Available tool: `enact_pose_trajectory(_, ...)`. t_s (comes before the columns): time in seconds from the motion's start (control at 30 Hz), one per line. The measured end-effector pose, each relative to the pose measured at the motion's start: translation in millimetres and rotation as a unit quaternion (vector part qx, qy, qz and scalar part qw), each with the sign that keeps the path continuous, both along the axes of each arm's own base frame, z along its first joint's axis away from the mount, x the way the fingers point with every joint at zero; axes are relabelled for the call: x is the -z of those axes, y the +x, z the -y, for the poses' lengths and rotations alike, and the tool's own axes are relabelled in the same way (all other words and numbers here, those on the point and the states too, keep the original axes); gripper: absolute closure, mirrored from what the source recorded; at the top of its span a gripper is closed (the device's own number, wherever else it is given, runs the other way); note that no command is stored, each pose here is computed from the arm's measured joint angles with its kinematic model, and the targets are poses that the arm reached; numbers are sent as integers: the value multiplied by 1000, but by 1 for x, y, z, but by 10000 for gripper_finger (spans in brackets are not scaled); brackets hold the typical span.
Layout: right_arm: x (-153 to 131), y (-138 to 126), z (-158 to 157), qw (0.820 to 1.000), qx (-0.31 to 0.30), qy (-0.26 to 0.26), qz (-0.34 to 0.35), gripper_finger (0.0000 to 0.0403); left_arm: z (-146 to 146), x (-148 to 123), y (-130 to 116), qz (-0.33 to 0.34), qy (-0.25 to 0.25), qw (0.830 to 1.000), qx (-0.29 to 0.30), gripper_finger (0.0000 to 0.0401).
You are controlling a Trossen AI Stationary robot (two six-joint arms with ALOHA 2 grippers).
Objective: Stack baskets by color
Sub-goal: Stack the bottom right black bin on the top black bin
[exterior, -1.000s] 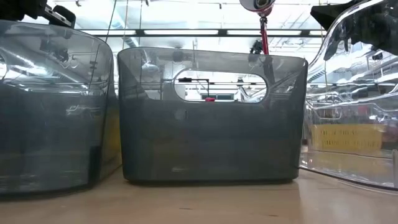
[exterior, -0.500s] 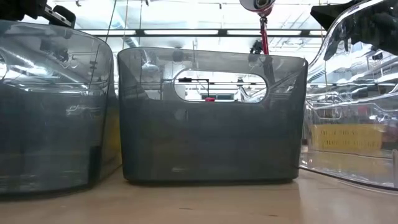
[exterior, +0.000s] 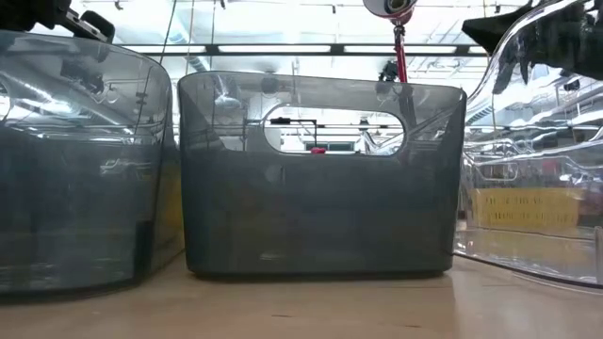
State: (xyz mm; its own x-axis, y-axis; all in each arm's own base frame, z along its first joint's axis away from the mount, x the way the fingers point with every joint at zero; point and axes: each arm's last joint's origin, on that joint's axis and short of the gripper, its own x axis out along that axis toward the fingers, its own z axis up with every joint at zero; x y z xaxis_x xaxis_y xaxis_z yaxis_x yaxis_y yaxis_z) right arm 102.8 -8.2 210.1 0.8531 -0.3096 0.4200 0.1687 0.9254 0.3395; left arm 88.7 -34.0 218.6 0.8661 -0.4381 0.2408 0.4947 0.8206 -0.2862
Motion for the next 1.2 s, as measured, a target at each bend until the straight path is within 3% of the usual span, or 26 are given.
enact_pose_trajectory(0.1,1,-2,5,991,52,116,37,389,0,-1,0,-4,-21,1000,5,364)
enact_pose_trajectory(0.17,2,-1,6,987,62,139,41,389,0,-2,-1,2,-24,1000,6,363)
enact_pose_trajectory(0.47,-2,4,-1,996,-58,62,33,389,-1,-13,-4,58,-43,997,7,370)
enact_pose_trajectory(0.6,-1,6,-3,995,-81,51,28,389,-2,-14,-5,65,-41,997,6,370)
enact_pose_trajectory(0.73,2,10,-1,997,-60,56,10,389,-1,-9,-3,36,-31,999,12,365)
enact_pose_trajectory(0.93,-5,28,-2,993,-78,38,-82,389,2,4,0,-11,24,999,38,372)
enact_pose_trajectory(1.2,-22,61,-14,966,-106,38,-232,389,3,7,0,0,81,996,31,380)
